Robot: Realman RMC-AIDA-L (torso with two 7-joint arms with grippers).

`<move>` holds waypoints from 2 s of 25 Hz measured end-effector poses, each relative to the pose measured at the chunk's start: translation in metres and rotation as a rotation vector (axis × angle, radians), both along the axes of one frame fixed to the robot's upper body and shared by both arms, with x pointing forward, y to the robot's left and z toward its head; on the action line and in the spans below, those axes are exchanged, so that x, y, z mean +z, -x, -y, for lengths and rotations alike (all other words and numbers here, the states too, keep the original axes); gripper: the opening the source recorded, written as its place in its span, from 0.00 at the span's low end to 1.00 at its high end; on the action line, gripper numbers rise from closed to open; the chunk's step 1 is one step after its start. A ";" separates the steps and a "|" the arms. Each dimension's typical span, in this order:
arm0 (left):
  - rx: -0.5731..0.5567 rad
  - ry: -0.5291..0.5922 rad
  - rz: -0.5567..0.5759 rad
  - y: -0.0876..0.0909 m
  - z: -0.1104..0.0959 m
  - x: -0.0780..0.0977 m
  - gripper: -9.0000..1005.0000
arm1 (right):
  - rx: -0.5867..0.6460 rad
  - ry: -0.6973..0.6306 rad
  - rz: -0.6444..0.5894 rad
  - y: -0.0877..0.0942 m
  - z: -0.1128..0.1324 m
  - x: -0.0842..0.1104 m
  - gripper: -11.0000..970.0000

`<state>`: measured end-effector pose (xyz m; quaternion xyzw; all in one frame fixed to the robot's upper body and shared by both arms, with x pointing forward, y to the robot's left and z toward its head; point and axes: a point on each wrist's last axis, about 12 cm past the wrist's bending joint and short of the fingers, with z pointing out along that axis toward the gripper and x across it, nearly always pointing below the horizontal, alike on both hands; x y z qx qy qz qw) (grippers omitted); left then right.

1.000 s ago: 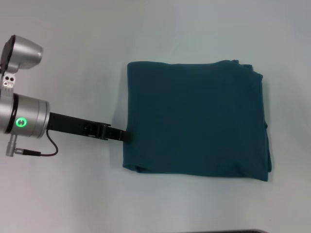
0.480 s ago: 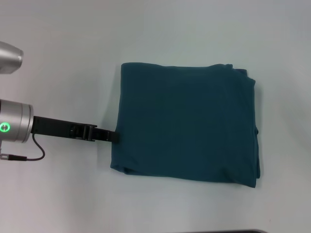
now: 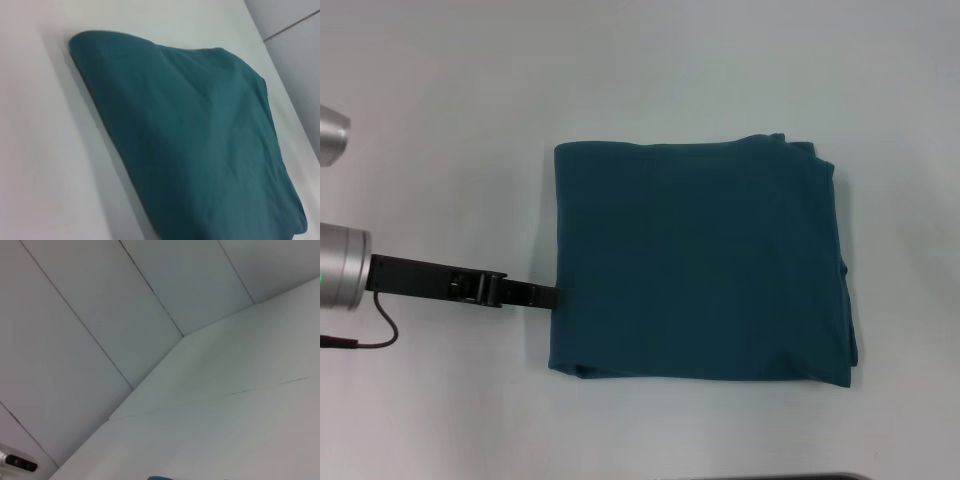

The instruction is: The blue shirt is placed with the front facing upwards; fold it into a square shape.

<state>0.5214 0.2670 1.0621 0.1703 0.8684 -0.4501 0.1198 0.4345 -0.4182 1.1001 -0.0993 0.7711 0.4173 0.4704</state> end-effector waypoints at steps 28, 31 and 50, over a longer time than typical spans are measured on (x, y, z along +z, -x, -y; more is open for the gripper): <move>0.113 0.114 0.397 -0.004 -0.039 0.022 0.68 | 0.344 0.090 0.064 -0.041 -0.070 -0.016 0.80; 0.091 0.100 0.424 -0.002 -0.038 0.018 0.75 | 0.400 0.120 0.082 -0.048 -0.082 -0.017 0.80; -0.077 0.143 0.613 0.017 -0.035 0.018 0.92 | 0.498 0.143 0.116 -0.066 -0.105 -0.009 0.81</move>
